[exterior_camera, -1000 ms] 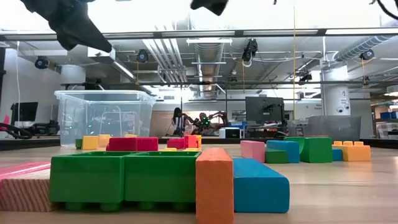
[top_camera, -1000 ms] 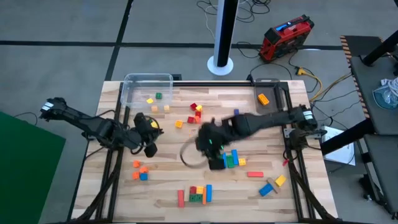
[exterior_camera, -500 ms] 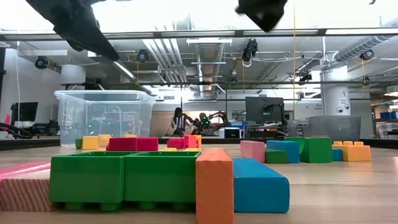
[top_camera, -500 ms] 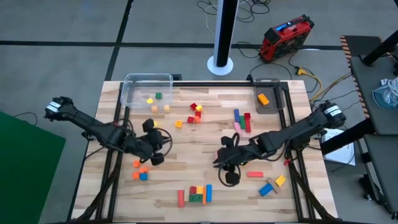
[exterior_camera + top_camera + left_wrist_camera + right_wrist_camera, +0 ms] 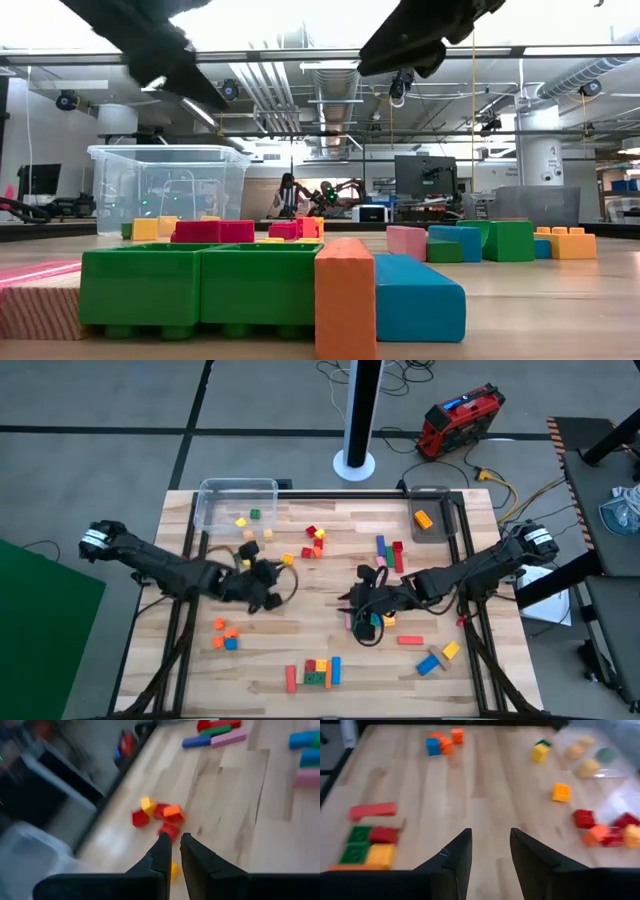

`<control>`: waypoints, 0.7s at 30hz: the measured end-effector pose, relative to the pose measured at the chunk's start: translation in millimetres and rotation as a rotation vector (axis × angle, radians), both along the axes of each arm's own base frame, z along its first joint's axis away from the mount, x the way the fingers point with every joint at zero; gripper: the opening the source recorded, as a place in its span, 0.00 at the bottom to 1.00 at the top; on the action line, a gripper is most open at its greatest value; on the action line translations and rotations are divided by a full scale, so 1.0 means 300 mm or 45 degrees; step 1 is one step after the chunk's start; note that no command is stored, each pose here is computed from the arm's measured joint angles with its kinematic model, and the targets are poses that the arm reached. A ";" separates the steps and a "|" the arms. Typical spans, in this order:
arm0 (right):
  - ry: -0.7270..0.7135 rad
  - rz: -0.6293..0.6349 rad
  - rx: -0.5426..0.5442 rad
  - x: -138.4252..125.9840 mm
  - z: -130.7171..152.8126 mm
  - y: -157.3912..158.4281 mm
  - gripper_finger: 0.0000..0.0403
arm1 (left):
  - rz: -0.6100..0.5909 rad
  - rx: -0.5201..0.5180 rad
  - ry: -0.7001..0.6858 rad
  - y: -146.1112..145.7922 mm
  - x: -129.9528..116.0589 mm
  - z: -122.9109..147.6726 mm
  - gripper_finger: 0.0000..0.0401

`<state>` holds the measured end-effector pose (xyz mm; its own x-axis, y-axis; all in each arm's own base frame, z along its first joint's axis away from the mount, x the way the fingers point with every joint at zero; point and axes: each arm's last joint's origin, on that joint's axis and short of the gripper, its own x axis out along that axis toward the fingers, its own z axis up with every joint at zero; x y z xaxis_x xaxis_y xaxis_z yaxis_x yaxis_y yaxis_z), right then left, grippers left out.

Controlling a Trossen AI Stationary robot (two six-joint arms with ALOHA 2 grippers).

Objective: Sort blocks by size
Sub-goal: Put the yellow square game piece into the transparent bin

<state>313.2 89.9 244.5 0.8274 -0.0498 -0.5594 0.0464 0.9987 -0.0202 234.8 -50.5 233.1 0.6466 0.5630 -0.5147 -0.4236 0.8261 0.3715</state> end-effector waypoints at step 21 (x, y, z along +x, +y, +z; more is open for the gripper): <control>-0.014 -0.212 -0.153 0.022 0.038 -0.267 0.41 | 0.629 -0.702 -0.087 0.218 0.161 -0.212 0.05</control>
